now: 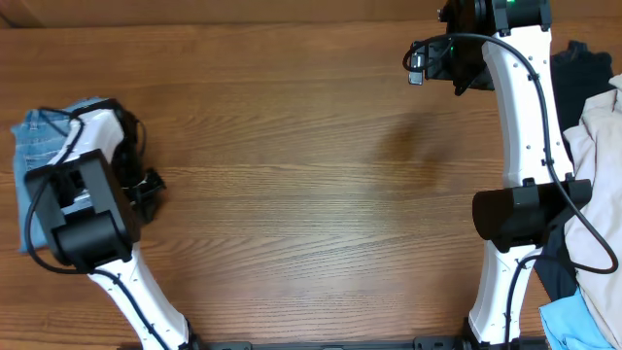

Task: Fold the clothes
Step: 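Place and flatten the folded jeans at the left table edge with the left gripper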

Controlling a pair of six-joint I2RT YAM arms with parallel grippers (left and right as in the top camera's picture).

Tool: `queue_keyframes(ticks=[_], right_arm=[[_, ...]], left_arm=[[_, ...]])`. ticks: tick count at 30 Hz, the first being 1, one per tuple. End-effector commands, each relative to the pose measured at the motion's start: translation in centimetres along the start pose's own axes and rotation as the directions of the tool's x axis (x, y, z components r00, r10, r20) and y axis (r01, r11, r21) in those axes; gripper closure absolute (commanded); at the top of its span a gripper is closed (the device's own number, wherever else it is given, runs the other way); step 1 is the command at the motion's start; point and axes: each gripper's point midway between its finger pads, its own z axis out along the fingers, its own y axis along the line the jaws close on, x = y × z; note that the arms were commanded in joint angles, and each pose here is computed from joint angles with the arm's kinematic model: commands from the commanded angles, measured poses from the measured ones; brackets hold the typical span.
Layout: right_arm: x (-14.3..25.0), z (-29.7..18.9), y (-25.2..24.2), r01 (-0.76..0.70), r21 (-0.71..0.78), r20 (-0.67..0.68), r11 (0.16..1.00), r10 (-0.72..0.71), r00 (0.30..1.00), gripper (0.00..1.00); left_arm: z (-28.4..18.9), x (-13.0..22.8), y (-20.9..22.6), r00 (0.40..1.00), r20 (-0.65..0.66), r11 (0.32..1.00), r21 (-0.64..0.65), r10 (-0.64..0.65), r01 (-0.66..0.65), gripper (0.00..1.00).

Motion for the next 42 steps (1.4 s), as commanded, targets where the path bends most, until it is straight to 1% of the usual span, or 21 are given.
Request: queue_keyframes(ticks=[1, 4, 7, 9, 13, 15, 16, 17, 20, 21, 26, 28, 30, 31, 33, 34, 38, 42], right_arm=[[-0.2, -2.3, 0.2, -0.001, -0.013, 0.057, 1.0, 0.002, 0.998, 0.0], [-0.2, -2.3, 0.2, -0.001, -0.013, 0.057, 1.0, 0.002, 0.998, 0.0], [-0.2, -2.3, 0.2, -0.001, -0.013, 0.057, 1.0, 0.002, 0.998, 0.0], [-0.2, -2.3, 0.2, -0.001, -0.013, 0.057, 1.0, 0.002, 0.998, 0.0], [-0.2, -2.3, 0.2, -0.001, -0.013, 0.057, 1.0, 0.002, 0.998, 0.0], [-0.2, -2.3, 0.2, -0.001, -0.013, 0.057, 1.0, 0.002, 0.998, 0.0], [-0.2, -2.3, 0.2, -0.001, -0.013, 0.057, 1.0, 0.002, 0.998, 0.0], [-0.2, -2.3, 0.2, -0.001, -0.013, 0.057, 1.0, 0.002, 0.998, 0.0], [-0.2, -2.3, 0.2, -0.001, -0.013, 0.057, 1.0, 0.002, 0.998, 0.0], [-0.2, -2.3, 0.2, -0.001, -0.013, 0.057, 1.0, 0.002, 0.998, 0.0], [-0.2, -2.3, 0.2, -0.001, -0.013, 0.057, 1.0, 0.002, 0.998, 0.0], [-0.2, -2.3, 0.2, -0.001, -0.014, 0.057, 1.0, 0.002, 0.998, 0.0], [-0.2, -2.3, 0.2, -0.001, -0.014, 0.057, 1.0, 0.002, 0.998, 0.0], [-0.2, -2.3, 0.2, -0.001, -0.014, 0.057, 1.0, 0.002, 0.998, 0.0], [-0.2, -2.3, 0.2, -0.001, -0.014, 0.057, 1.0, 0.002, 0.998, 0.0], [-0.2, -2.3, 0.2, -0.001, -0.014, 0.057, 1.0, 0.002, 0.998, 0.0], [-0.2, -2.3, 0.2, -0.001, -0.014, 0.057, 1.0, 0.002, 0.998, 0.0], [-0.2, -2.3, 0.2, -0.002, -0.014, 0.057, 1.0, 0.002, 0.998, 0.0]], left_arm=[[-1.1, -1.1, 4.1, 0.988, 0.062, 0.99, 0.002, -0.139, 0.139, 0.96], [-2.8, -1.7, 4.9, 0.976, 0.126, 0.984, 0.044, -0.175, 0.17, 0.96], [-5.3, -1.7, 4.3, 0.966, 0.207, 0.985, 0.099, -0.156, 0.138, 0.96], [-7.6, -1.4, 4.2, 0.947, 0.282, 0.985, 0.119, -0.157, 0.128, 0.96], [-11.5, -0.5, 5.2, 0.891, 0.388, 0.968, 0.183, -0.234, 0.175, 0.96], [-12.3, 0.1, 7.6, 0.853, 0.413, 0.947, 0.17, -0.318, 0.271, 0.96], [-12.3, 0.3, 8.6, 0.836, 0.413, 0.933, 0.159, -0.361, 0.324, 0.96], [-11.8, 0.8, 10.4, 0.801, 0.392, 0.89, 0.149, -0.453, 0.431, 0.96], [-10.0, 1.2, 12.6, 0.743, 0.332, 0.811, 0.166, -0.581, 0.561, 0.96], [-9.2, 1.1, 13.1, 0.729, 0.31, 0.791, 0.181, -0.61, 0.585, 0.96], [-4.9, -0.1, 14.5, 0.705, 0.249, 0.748, 0.24, -0.664, 0.619, 0.96], [-3.3, -0.5, 15.0, 0.68, 0.232, 0.718, 0.265, -0.695, 0.643, 0.96], [-2.4, -1.5, 15.7, 0.641, 0.251, 0.688, 0.298, -0.725, 0.662, 0.96], [-2.3, -2.1, 15.9, 0.627, 0.268, 0.682, 0.315, -0.731, 0.66, 0.94], [-2.2, -3.1, 16.2, 0.607, 0.297, 0.676, 0.34, -0.737, 0.654, 0.9], [-2.3, -3.6, 16.2, 0.595, 0.311, 0.672, 0.351, -0.741, 0.652, 0.9], [-1.9, -4.8, 16.5, 0.574, 0.338, 0.666, 0.353, -0.746, 0.657, 0.91], [-0.4, -5.6, 16.6, 0.574, 0.334, 0.663, 0.331, -0.748, 0.672, 0.95]])
